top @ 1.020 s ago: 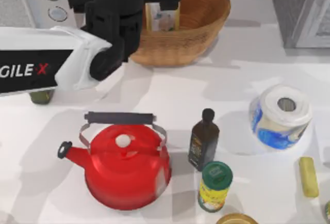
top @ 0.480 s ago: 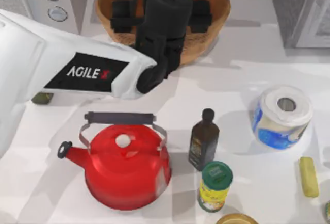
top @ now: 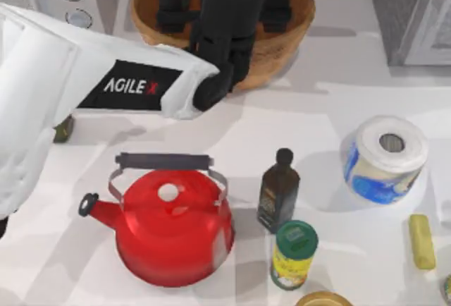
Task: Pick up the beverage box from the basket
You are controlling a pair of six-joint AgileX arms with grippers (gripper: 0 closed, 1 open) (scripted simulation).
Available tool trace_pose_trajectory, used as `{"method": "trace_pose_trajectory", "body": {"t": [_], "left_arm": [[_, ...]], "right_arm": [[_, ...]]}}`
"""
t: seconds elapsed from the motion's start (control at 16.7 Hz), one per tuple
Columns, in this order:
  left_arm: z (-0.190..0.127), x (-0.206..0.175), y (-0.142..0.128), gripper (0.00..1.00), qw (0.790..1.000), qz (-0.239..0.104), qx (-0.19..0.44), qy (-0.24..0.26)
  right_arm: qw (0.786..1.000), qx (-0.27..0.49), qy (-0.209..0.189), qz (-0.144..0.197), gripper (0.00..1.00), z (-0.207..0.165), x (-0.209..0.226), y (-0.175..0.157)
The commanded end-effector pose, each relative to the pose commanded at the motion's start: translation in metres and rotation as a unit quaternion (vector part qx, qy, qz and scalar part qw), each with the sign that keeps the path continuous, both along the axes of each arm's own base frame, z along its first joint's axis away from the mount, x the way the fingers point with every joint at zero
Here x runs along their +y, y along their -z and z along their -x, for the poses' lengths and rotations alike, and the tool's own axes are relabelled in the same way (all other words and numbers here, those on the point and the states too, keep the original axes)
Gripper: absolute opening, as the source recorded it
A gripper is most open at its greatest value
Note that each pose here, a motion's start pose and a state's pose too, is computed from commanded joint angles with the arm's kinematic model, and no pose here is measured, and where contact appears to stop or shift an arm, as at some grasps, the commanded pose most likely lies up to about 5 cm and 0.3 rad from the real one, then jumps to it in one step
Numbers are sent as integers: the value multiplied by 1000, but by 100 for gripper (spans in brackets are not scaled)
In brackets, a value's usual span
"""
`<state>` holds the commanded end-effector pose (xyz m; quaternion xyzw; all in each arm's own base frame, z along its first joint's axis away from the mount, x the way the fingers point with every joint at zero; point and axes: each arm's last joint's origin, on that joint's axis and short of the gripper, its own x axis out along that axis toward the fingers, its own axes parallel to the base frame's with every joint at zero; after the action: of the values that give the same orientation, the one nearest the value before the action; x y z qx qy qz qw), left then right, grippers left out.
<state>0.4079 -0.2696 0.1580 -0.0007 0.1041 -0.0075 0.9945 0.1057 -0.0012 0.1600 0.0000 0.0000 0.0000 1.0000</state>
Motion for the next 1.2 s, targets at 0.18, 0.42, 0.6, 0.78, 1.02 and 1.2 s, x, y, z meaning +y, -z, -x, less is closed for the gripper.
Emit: {"method": "trace_pose_trajectory", "body": {"t": [0.18,0.42,0.6,0.78,1.02,1.2], "left_arm": [[-18,0,5,100,1000,0,0,0],[-22,-1,7,100,1000,0,0,0],[-22,-1,7,85,1000,0,0,0],[-22,-1,7,62,1000,0,0,0],[-22,-1,7,32,1000,0,0,0],[-22,-1,7,10,1000,0,0,0]], "right_arm": [[1000,0,0,0,100,0,0,0],[1000,0,0,0,100,0,0,0],[1000,0,0,0,100,0,0,0],[1000,0,0,0,100,0,0,0],[1000,0,0,0,100,0,0,0],[1000,0,0,0,100,0,0,0]]}}
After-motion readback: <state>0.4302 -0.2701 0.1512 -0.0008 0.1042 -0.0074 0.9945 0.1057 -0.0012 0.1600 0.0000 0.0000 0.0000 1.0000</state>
